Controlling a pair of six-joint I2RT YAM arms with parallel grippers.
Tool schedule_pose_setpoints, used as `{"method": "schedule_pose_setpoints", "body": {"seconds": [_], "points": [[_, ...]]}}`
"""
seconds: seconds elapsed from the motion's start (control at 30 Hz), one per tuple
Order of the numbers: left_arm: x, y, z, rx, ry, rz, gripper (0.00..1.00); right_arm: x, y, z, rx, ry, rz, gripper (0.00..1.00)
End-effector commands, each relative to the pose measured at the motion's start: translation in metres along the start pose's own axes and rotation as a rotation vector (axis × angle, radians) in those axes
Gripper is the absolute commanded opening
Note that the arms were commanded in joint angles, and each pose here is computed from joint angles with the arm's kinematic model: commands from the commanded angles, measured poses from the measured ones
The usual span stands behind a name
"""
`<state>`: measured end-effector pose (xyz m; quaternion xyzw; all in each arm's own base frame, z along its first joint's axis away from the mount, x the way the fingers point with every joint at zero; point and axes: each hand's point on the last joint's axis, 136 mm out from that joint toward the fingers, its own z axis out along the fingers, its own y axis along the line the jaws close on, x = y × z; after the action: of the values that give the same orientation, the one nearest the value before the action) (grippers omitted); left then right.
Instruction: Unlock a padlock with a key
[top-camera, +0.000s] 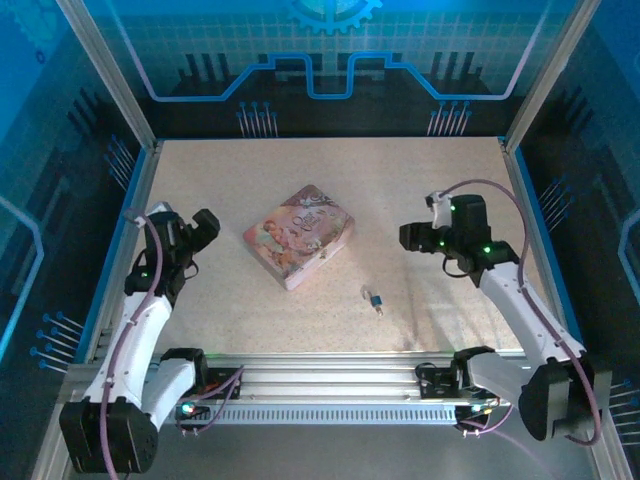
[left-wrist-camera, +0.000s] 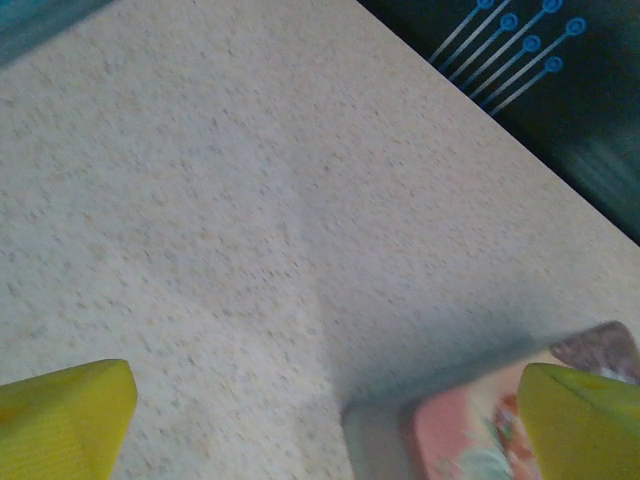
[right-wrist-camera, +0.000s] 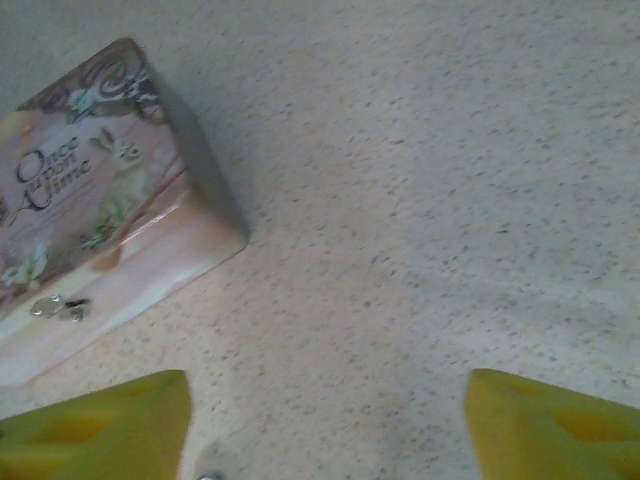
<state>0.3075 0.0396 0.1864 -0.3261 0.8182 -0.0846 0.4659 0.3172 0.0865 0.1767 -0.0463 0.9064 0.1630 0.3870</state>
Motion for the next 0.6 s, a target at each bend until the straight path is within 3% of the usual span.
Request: {"method": "schedule_pose_setpoints", "body": {"seconds": [0.0,0.07,0.23,0.57], "points": [[-0.014,0.014,0.010,-0.050,-0.121,0.107,0.99,-0.020,-0.019,-0.004,0.054,-0.134,0.029,0.89],[-0.011,0.016,0.015,-0.042,-0.151,0.146,0.99,-0.020,-0.032,-0.004,0.108,-0.153,0.013,1.00],[-0.002,0.021,0.027,-0.011,-0.219,0.241,0.99,-0.013,-0.055,0.008,0.207,-0.203,-0.073,1.00],[0.011,0.013,0.054,0.095,-0.301,0.328,0.99,-0.006,-0.067,0.033,0.226,-0.323,-0.172,1.00]]}}
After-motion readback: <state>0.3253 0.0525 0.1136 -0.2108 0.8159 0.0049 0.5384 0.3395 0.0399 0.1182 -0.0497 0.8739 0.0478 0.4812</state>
